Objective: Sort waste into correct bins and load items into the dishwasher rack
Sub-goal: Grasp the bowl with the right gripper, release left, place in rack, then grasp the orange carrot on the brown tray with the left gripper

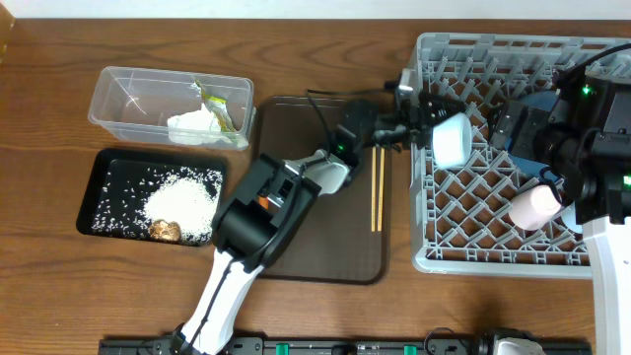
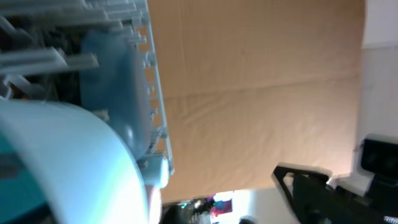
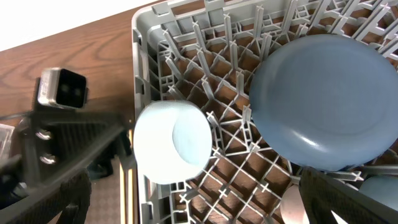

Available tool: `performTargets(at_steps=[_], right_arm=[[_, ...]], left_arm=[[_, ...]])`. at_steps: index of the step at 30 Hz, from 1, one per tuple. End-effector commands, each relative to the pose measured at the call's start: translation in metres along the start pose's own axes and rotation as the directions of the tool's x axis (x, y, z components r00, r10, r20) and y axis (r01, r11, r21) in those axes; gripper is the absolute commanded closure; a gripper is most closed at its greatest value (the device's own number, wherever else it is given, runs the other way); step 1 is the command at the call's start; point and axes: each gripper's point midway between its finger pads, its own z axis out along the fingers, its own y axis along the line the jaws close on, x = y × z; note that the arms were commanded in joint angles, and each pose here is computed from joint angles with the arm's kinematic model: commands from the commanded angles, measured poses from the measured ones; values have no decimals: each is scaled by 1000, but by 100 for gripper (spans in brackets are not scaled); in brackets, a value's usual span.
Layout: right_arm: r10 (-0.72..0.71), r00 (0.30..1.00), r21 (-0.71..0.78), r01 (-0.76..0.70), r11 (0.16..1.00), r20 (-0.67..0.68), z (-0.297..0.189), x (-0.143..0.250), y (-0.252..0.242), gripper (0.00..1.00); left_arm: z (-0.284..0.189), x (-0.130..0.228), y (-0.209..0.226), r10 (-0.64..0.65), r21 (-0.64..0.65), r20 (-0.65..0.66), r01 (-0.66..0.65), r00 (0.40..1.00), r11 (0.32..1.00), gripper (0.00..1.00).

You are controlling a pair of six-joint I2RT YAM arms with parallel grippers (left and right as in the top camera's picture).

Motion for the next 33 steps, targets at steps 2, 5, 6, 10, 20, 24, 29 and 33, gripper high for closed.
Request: performTargets(at_steps=[2,5,6,10,20,24,29,33], right_arm=[[-2,1000,7,2,1000,11,-1,-3,-3,1],[-2,1000,7,2,1000,11,-1,-3,-3,1],[-2,1000,7,2,1000,11,-1,-3,-3,1],[-2,1000,7,2,1000,10,-1,-2,-3,1],[-3,1000,3,3,1000,15,-2,-4,-2,1],[-55,998,-99,55,993,6,-2,-2,16,1],[-115,993,-230,112,967,-3,-4,5,50,1],[-153,988,-232,148,961,-5,-3,10,61,1]], left_arm=[[-16,-29,-7,29,15,43,-30,999,999,3],[-31,-50,-7,51,8,84,-52,995,999,2],[-36,-55,-7,60,6,95,-61,994,998,2],[-58,-79,-10,76,0,126,-77,989,997,2],[-122,-130,-70,296,-76,181,-287,938,955,2],[-144,-132,-94,425,-220,151,-389,892,895,2],[-192,-124,-101,550,-526,86,-431,831,733,2],[-254,-108,-80,565,-793,-9,-350,825,499,2]])
